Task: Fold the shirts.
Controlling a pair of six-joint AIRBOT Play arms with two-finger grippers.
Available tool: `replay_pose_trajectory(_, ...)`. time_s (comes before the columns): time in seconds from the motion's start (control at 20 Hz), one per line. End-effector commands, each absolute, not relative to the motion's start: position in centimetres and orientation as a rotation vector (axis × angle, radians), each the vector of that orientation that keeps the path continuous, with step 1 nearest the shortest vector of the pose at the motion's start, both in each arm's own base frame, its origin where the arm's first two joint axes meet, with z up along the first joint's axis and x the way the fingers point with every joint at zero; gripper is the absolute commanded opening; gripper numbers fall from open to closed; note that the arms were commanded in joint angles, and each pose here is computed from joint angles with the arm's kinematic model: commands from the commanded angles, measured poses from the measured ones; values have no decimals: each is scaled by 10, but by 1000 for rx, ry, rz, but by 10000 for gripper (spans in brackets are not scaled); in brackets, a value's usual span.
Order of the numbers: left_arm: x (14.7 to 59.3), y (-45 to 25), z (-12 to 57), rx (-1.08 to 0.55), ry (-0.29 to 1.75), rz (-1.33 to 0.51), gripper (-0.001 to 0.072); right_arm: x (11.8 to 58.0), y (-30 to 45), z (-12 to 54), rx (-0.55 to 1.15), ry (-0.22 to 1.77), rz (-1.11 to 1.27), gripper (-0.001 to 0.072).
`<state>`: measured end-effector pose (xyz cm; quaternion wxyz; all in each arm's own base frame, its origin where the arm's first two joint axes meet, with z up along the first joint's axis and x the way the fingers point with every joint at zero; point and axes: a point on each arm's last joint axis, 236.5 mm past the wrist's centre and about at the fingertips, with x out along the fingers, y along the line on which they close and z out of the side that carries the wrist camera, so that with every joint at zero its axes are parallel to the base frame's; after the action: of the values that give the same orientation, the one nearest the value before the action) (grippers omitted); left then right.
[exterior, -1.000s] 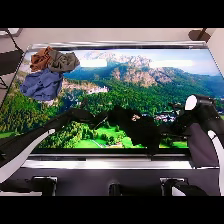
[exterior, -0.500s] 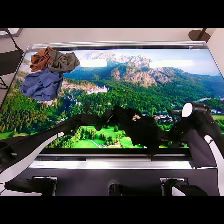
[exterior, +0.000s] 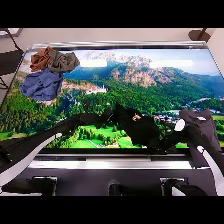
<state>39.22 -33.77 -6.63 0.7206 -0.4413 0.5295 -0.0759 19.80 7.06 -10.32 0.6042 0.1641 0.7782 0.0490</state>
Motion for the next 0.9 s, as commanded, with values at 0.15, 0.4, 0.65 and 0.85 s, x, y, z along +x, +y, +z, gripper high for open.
replay_pose_trajectory(0.15,415,-320,31,-712,910,-427,28,289,60,-31,233,1419,195,45)
replay_pose_trajectory(0.4,417,-239,295,-467,298,-580,28,357,-4,233,-73,648,18,47)
replay_pose_trajectory(0.65,281,-109,557,-500,-373,-518,28,249,-21,493,-104,-91,-94,47)
replay_pose_trajectory(0.85,218,-84,584,-401,-484,-466,28,225,-21,489,-48,-60,-92,47)
